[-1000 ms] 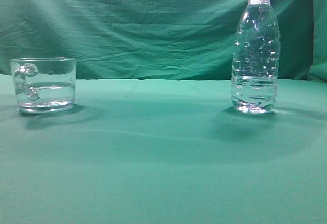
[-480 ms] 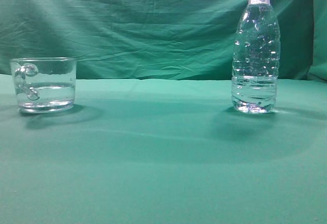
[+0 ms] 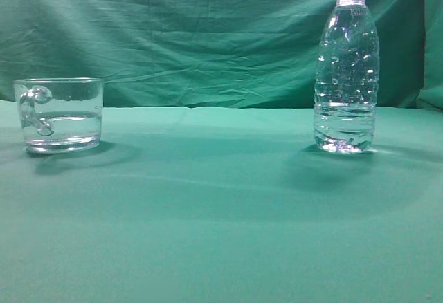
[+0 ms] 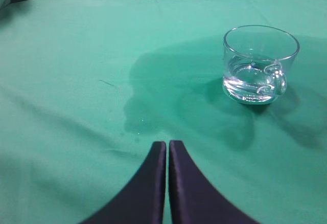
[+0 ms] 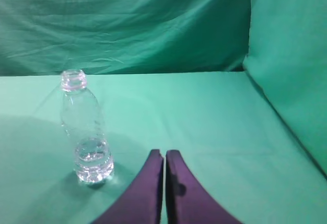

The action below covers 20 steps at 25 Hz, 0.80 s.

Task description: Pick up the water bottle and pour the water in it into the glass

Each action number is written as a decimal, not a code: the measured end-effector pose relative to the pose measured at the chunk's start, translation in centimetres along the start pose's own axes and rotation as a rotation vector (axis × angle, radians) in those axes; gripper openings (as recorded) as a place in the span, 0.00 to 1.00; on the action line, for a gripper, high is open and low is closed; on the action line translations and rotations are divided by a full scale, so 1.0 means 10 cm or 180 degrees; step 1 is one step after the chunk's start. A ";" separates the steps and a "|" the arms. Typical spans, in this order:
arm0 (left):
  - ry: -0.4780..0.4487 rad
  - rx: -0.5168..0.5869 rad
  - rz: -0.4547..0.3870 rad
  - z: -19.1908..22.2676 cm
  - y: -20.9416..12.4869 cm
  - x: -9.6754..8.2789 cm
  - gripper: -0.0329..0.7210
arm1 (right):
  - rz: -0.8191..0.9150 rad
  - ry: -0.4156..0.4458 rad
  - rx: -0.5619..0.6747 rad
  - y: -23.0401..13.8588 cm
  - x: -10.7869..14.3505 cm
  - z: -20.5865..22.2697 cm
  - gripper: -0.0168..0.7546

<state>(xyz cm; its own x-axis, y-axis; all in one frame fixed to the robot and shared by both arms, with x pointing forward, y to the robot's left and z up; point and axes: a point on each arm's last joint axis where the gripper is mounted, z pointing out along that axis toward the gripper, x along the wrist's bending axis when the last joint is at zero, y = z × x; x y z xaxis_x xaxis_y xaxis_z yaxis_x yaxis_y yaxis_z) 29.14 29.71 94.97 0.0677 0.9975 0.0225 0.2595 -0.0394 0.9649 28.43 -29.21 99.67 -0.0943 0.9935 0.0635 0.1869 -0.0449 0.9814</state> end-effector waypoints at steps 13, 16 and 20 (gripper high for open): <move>0.0000 0.0000 0.0000 0.00 0.00 0.00 0.04 | 0.0065 -0.0071 0.0388 -0.48 -0.05 0.16 0.02; 0.0000 0.0000 0.0000 0.00 0.00 0.00 0.04 | 0.0065 -0.0071 0.0388 -0.48 -0.05 0.16 0.02; 0.0000 0.0000 0.0000 0.00 0.00 0.00 0.04 | 0.0065 -0.0071 0.0394 -0.48 -0.05 0.16 0.02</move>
<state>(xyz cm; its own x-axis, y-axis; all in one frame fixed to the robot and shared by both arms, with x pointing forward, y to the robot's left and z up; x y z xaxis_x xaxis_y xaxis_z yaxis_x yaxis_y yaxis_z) 29.14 29.71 94.97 0.0677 0.9975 0.0225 0.2595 -0.0394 0.9649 29.09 -29.29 94.60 -0.0677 0.9947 0.0779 0.3080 -0.0534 0.9499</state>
